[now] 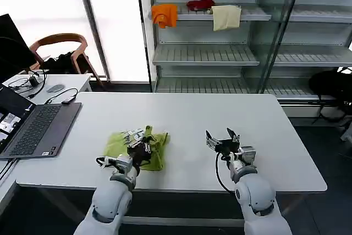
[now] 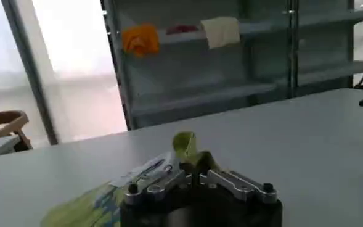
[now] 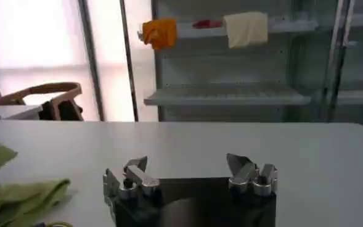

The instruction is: Fold and organize the clothes.

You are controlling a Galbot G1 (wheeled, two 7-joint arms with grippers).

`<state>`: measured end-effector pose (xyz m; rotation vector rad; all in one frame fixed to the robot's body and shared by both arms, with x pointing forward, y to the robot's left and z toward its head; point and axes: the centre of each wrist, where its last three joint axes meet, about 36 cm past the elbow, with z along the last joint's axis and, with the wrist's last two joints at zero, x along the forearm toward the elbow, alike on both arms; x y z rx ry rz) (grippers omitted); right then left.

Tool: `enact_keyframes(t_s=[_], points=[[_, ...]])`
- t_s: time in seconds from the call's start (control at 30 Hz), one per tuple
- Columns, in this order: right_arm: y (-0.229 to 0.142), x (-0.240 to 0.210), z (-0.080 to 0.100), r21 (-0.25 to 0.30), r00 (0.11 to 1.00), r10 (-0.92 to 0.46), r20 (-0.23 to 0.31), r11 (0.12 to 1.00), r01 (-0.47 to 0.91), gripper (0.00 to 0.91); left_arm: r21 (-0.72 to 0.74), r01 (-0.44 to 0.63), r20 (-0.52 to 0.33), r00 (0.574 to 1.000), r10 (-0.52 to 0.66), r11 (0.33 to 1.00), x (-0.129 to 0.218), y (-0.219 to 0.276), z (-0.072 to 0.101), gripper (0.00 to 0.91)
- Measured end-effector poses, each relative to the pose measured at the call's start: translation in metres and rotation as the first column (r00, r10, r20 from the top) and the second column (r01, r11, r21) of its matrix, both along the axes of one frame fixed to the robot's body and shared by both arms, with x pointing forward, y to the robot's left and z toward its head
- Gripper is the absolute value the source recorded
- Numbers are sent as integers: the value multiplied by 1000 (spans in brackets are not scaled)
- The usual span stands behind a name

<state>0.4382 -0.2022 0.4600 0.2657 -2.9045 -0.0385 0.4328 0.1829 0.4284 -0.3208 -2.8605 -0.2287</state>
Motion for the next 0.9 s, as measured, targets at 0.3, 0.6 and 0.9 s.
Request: enact_keyframes(t_s=[0.3,0.6,0.9], points=[[0,3,-3,-7,1000,-1,-5,1000,1,907,-11,-11,-43,999,11,1000,9,-26,-10,907],[3,5,-3,-10,1000,4,1,1000,-4,907,-31,5,-66,998,-7,1000,3,-48,-15,907],[4,5,-4,-15,1000,1,1,1000,-1,907,-71,8,-92,996,-15,997,-4,-65,-24,907]])
